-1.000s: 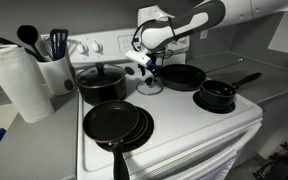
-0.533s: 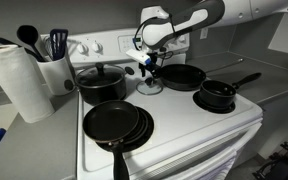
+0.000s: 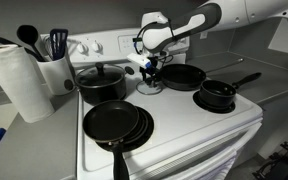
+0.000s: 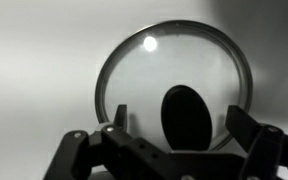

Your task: Pick the lid on the stove and cover the pot on the bottom right

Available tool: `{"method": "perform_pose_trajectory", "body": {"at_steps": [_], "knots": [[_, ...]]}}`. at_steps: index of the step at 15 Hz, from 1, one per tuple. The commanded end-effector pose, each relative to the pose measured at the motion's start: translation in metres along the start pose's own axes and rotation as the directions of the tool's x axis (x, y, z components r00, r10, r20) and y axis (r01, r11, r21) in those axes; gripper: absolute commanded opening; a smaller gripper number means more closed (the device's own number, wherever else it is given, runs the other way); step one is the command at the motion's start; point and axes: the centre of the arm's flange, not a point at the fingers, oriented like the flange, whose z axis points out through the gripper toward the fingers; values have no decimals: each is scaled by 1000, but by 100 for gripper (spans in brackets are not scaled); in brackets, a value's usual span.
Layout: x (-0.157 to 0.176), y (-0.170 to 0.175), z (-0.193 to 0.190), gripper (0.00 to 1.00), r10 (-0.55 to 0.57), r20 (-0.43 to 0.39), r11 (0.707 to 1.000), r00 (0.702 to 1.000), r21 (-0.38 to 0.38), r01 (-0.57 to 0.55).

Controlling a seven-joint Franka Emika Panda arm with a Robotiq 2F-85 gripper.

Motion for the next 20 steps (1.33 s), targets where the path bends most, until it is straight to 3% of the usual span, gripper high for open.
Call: {"method": "perform_pose_trajectory", "body": {"at_steps": [1,6,12,16,20], "knots": [[2,-4,13,95,2,25,1000,1000,-17,-2],[-2,-9,-3,54,-9,32,1000,999,17,8],[-11,-8,-24,17,-29,30,998,999,53,28],[-13,-7,-24,17,-35,24,998,999,48,33],[-9,-9,-28,17,-51,-37,998,998,-31,50]]}}
